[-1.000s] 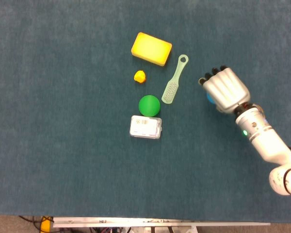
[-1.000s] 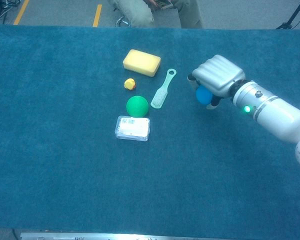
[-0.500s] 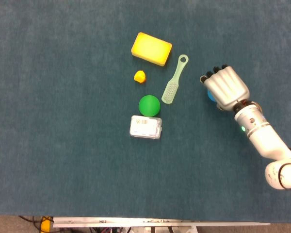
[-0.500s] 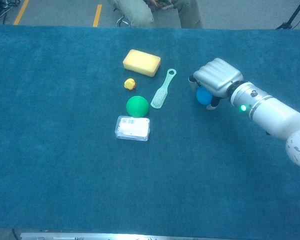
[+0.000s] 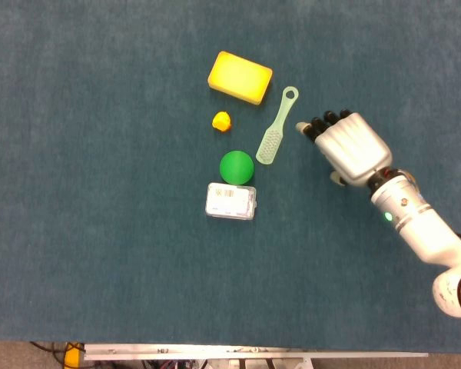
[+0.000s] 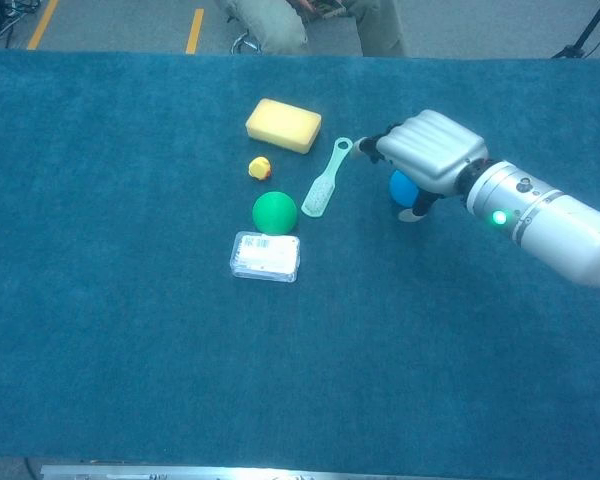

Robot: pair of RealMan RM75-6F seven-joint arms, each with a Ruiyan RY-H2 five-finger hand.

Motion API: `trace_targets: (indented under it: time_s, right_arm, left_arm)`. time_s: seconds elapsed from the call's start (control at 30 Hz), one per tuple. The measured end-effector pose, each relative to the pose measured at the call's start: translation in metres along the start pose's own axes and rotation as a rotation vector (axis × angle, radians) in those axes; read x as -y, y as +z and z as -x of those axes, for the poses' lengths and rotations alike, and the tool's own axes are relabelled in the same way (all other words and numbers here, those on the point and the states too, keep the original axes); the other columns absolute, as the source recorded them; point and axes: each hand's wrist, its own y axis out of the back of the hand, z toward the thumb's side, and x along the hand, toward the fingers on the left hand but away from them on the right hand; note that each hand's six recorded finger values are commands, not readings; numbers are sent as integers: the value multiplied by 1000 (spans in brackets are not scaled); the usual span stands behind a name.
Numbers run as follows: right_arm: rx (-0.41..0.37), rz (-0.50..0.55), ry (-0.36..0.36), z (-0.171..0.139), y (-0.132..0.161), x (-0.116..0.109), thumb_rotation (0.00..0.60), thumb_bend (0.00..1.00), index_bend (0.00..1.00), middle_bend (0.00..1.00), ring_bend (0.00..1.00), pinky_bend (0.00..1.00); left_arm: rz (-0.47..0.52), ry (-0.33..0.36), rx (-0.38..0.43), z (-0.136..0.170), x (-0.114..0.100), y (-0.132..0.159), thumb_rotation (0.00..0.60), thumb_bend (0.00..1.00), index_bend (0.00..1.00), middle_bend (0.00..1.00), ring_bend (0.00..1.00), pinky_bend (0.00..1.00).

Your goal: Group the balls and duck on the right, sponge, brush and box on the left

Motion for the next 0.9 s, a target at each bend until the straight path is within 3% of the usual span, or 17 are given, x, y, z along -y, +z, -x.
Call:
trace_targets:
  time_s: [0.23, 0.33, 0.63, 0.9]
  right_arm:
    - [-102, -19, -41, 9, 33, -24, 600, 94, 209, 320, 262, 389]
    - [-133, -53, -48, 19, 49, -29, 600, 36, 209, 309, 245, 376]
    - [-177, -130, -33, 48, 87, -27, 600, 0, 209, 277, 221, 360]
    - [-184, -162, -16, 62, 99, -21, 600, 0, 209, 277, 221, 360]
  left_arm:
    - [-1, 4, -9, 4, -3, -4, 600, 246, 139, 190, 206, 34]
    - [0, 9, -21, 7, -6, -8, 600, 246, 139, 189, 206, 35]
    - [-2, 8, -52, 14, -9, -20, 600, 246, 139, 187, 203, 35]
    - [-2, 12, -58, 14, -11, -22, 600, 246, 139, 186, 203, 34]
